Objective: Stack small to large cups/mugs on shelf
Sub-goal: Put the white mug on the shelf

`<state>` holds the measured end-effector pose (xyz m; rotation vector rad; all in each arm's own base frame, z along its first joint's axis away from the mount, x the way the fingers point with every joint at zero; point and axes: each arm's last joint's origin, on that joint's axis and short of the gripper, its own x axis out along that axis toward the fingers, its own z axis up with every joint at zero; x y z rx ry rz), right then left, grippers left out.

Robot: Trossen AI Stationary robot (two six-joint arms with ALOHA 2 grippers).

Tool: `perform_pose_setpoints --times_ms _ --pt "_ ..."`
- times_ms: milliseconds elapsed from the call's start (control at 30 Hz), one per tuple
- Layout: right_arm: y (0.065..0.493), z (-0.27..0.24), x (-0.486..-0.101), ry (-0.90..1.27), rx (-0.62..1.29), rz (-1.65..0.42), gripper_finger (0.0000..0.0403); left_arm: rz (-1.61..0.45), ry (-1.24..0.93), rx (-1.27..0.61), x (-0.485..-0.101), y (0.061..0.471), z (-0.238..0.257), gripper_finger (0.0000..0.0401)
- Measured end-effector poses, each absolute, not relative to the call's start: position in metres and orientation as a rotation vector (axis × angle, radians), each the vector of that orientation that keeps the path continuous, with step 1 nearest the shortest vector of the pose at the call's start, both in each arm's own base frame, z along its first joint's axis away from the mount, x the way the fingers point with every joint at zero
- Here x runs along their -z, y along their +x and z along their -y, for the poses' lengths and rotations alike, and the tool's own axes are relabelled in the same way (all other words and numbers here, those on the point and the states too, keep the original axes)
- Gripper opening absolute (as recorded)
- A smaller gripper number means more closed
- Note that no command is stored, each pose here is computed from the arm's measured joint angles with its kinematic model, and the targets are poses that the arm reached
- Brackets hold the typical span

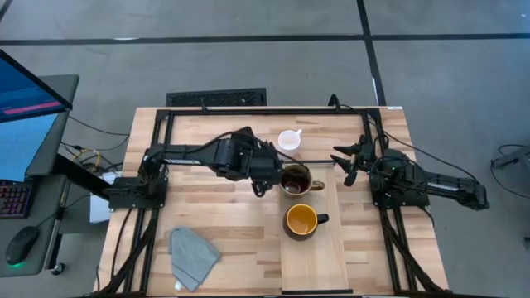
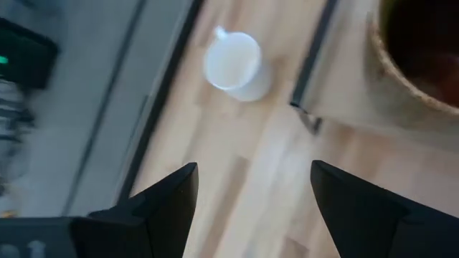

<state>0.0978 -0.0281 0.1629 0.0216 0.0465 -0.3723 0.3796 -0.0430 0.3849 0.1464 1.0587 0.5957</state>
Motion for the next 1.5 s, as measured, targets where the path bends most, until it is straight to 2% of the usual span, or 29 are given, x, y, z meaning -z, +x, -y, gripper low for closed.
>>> perform_pose_setpoints --times_ms 133,300,467,667,767,867,1233,1500 --pt "0.098 0.028 -0.163 0.028 0.372 -0.045 0.0189 -0.956 0.182 -0.676 -0.398 0.366 0.061 0.0261" --pt "0.098 0.028 -0.163 0.025 0.373 -0.045 0.0189 -0.815 0.163 -0.616 -0.436 0.327 0.083 0.0261" --pt "0.098 0.028 -0.163 0.019 0.373 -0.047 0.0189 -0.797 0.164 -0.336 -0.454 0.302 0.1 0.0261" --pt "0.098 0.028 -0.163 0.002 0.373 -0.05 0.0189 -0.654 0.152 -0.05 -0.457 0.29 0.093 0.0261" --pt "0.098 0.028 -0.163 0.003 0.372 -0.05 0.0189 -0.552 0.127 0.102 -0.445 0.282 0.082 0.0261" --pt "0.098 0.028 -0.163 0.003 0.373 -0.05 0.0189 -0.457 0.119 0.171 -0.426 0.267 0.067 0.0261" --pt "0.098 0.028 -0.163 0.003 0.375 -0.049 0.0189 -0.066 0.13 0.225 -0.34 0.184 0.038 0.0261" --pt "0.098 0.028 -0.163 0.003 0.375 -0.049 0.0189 -0.008 0.091 0.153 -0.269 0.158 0.022 0.0261"
